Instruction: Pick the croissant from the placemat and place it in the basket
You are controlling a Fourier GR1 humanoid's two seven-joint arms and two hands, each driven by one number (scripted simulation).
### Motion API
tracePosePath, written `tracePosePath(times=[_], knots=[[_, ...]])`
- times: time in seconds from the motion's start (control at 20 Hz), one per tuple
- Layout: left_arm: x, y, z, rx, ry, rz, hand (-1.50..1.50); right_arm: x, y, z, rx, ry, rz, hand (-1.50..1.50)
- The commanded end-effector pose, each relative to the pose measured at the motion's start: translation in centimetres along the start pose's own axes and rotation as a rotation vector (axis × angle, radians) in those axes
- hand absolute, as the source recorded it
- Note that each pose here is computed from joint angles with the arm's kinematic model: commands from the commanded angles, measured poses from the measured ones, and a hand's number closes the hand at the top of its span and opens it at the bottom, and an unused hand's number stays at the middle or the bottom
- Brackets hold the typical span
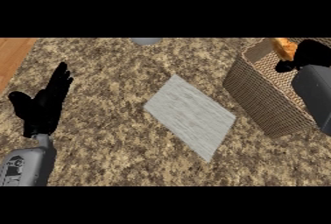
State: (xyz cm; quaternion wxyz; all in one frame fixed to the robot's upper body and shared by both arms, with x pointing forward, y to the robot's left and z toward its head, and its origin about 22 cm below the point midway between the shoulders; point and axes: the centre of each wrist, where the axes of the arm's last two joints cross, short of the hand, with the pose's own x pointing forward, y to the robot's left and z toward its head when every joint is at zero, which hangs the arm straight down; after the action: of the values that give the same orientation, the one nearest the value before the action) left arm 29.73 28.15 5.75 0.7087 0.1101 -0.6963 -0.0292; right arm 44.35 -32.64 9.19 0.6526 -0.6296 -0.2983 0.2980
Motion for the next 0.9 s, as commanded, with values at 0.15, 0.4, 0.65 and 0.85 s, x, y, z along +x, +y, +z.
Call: tracePosePath(times=[0.15, 0.4, 0.65, 0.85], knots=[[0.4, -0.6, -0.6, 0.005, -0.017, -0.008, 0.00, -1.1, 1.3, 0.0, 0.093, 0.098, 0.015, 1.50], [-1.5, 1.5, 0.0, 0.013, 0.008, -0.009, 0.00, 0.9, -0.4, 0.3, 0.058, 0.128, -0.067, -1.50], [-1.0, -0.5, 0.2, 0.000, 0.024, 0.017, 0.00, 0.6, 1.1, 0.8, -0.098, 0.102, -0.302, -1.50], [-1.4, 0.7, 0.2, 0.009, 0.018, 0.009, 0.00, 1.6, -1.9, 0.3, -0.181, 0.115, -0.483, -1.50]])
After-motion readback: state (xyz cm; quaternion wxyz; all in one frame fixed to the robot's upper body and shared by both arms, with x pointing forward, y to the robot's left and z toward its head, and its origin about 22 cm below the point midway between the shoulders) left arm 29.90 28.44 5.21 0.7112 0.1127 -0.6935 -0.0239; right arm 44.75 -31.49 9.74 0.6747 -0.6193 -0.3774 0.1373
